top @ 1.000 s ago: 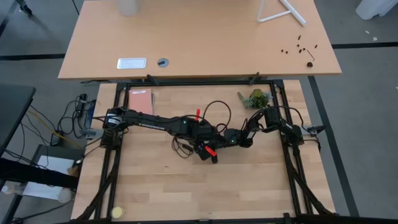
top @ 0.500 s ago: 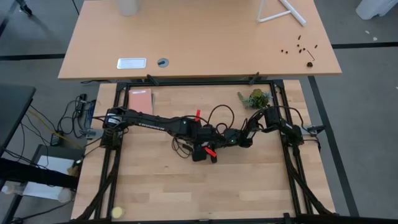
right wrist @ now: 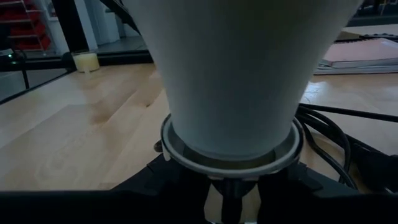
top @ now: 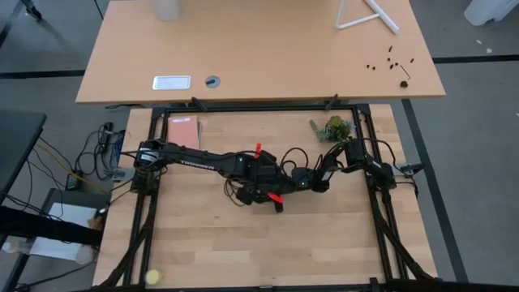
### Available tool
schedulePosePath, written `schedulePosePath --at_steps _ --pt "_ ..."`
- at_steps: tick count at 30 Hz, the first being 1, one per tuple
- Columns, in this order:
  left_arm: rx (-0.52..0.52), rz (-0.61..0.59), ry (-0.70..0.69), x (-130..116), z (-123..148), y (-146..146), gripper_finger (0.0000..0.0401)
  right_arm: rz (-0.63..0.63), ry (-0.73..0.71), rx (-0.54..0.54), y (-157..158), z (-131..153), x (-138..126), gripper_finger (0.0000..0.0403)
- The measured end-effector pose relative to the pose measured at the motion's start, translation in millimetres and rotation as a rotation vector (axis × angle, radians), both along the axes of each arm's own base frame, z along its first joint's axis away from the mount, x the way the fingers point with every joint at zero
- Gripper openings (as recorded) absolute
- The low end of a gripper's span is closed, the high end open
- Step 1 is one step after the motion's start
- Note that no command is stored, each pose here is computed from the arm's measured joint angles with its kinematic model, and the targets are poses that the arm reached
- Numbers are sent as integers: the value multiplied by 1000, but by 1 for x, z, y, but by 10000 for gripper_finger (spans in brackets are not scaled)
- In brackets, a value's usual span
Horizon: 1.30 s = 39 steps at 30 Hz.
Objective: Screw lightbulb
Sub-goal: Remove the white lightbulb from the silver lamp
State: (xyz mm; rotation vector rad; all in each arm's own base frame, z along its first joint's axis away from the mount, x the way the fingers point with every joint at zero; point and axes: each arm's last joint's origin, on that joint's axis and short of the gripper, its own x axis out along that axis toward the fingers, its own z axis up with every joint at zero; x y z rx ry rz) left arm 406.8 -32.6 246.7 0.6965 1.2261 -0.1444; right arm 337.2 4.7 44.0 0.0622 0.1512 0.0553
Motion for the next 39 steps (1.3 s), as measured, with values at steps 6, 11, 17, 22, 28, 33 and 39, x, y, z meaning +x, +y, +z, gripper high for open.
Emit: schedulePosePath --at_steps 6,11,17,22,28,33,39 --pt "4 -150 55 -1 -1 -1 359 4 0 -5 0 0 0 179" --pt "57 -118 48 -1 0 0 359 4 0 -6 0 0 0 179" --pt "113 -41 4 0 1 -2 344 4 0 -6 0 0 0 179" --pt "87 0 -16 0 1 -9 327 5 -1 -7 0 0 0 179" --pt "-10 85 -106 3 3 -21 314 6 0 -8 0 0 0 179" --pt "-31 141 -256 11 9 -36 308 6 0 -6 0 0 0 179" --pt "7 116 -187 3 7 -44 307 5 1 -3 0 0 0 179"
